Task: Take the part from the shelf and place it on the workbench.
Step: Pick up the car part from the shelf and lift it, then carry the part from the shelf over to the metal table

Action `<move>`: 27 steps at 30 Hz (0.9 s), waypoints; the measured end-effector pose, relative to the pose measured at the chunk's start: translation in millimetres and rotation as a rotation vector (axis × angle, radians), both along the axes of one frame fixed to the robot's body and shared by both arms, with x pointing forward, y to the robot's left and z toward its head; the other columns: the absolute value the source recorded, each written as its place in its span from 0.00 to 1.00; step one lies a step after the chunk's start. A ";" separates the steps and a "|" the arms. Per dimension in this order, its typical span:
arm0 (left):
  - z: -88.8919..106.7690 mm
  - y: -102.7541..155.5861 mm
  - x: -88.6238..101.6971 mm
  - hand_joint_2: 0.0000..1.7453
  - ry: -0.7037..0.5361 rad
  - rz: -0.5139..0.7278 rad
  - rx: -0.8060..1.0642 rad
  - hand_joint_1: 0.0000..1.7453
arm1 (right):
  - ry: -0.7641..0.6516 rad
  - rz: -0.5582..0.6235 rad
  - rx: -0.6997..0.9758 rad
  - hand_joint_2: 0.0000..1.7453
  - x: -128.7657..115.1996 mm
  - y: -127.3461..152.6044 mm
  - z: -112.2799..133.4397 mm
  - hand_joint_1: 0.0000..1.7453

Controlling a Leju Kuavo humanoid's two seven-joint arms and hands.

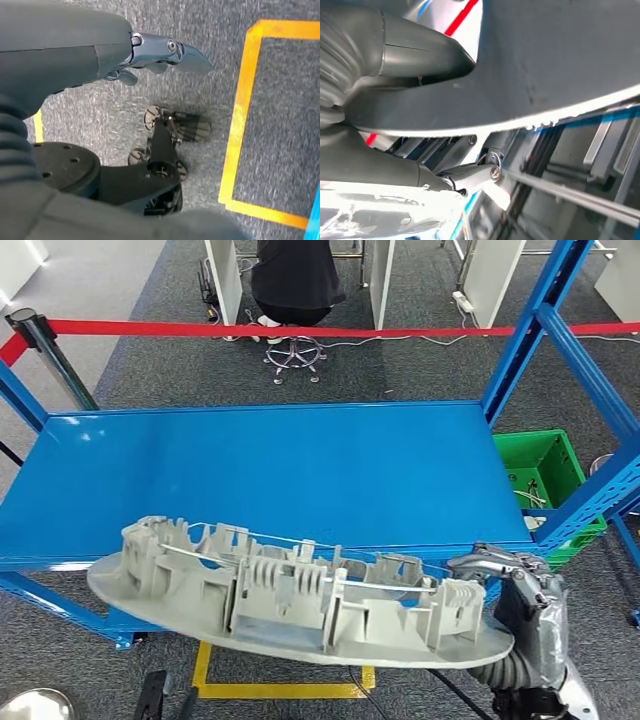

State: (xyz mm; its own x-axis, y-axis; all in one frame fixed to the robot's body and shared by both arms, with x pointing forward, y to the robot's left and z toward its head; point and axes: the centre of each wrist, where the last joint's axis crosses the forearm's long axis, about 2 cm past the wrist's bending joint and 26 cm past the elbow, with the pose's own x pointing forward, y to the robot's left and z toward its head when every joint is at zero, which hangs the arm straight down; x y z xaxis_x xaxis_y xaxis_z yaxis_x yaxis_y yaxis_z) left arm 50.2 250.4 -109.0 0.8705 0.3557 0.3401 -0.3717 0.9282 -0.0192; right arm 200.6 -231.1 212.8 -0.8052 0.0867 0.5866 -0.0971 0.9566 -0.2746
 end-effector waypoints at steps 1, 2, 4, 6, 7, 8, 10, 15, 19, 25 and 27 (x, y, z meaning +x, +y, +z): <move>0.0 0.0 0.0 1.00 0.000 0.003 -0.002 0.00 | 0.018 0.037 0.020 1.00 -1.3 -1.5 0.4 1.00; 0.0 0.0 0.0 1.00 0.001 0.008 -0.002 0.00 | 0.036 0.069 0.038 1.00 -2.7 -2.8 0.4 1.00; 0.0 0.0 -0.2 1.00 -0.001 0.016 -0.013 0.00 | 0.066 0.115 0.068 1.00 -5.0 -5.8 -0.2 1.00; -0.1 -0.1 -0.3 1.00 -0.014 0.024 -0.032 0.00 | 0.087 0.121 0.079 1.00 -7.0 -9.6 -2.0 1.00; -0.1 -0.1 -0.3 1.00 -0.022 0.029 -0.041 0.00 | 0.100 0.115 0.079 1.00 -8.1 -11.7 -3.4 1.00; -0.1 -0.1 -0.4 1.00 -0.030 0.037 -0.039 0.00 | 0.117 0.110 0.078 1.00 -9.7 -13.8 -5.2 1.00; -0.2 0.4 -0.8 1.00 -0.044 0.056 0.001 0.00 | 0.156 0.108 0.085 1.00 -14.4 -18.4 -10.3 1.00; -0.5 1.5 -3.8 1.00 -0.055 0.135 0.067 0.00 | 0.212 0.084 0.147 1.00 -43.8 -41.9 -23.0 1.00; -0.6 2.0 -3.8 1.00 -0.066 0.160 0.039 0.00 | 0.227 0.060 0.169 1.00 -57.0 -58.3 -24.1 1.00; -0.9 1.8 -5.4 1.00 -0.083 0.148 -0.017 0.00 | 0.250 0.137 0.291 1.00 -72.6 -85.0 -27.0 1.00; -0.9 1.8 -5.9 1.00 -0.082 0.140 -0.015 0.00 | 0.259 0.118 0.317 1.00 -80.0 -96.2 -29.0 1.00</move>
State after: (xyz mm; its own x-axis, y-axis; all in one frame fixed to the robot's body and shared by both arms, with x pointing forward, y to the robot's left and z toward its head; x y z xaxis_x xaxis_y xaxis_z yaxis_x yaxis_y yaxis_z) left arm 44.3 252.1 -110.0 0.7818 0.4768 0.4018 -0.4936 0.8670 -0.0685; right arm 120.6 -327.2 183.7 -0.6210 -0.2145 0.7539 -0.2385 0.9679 0.0789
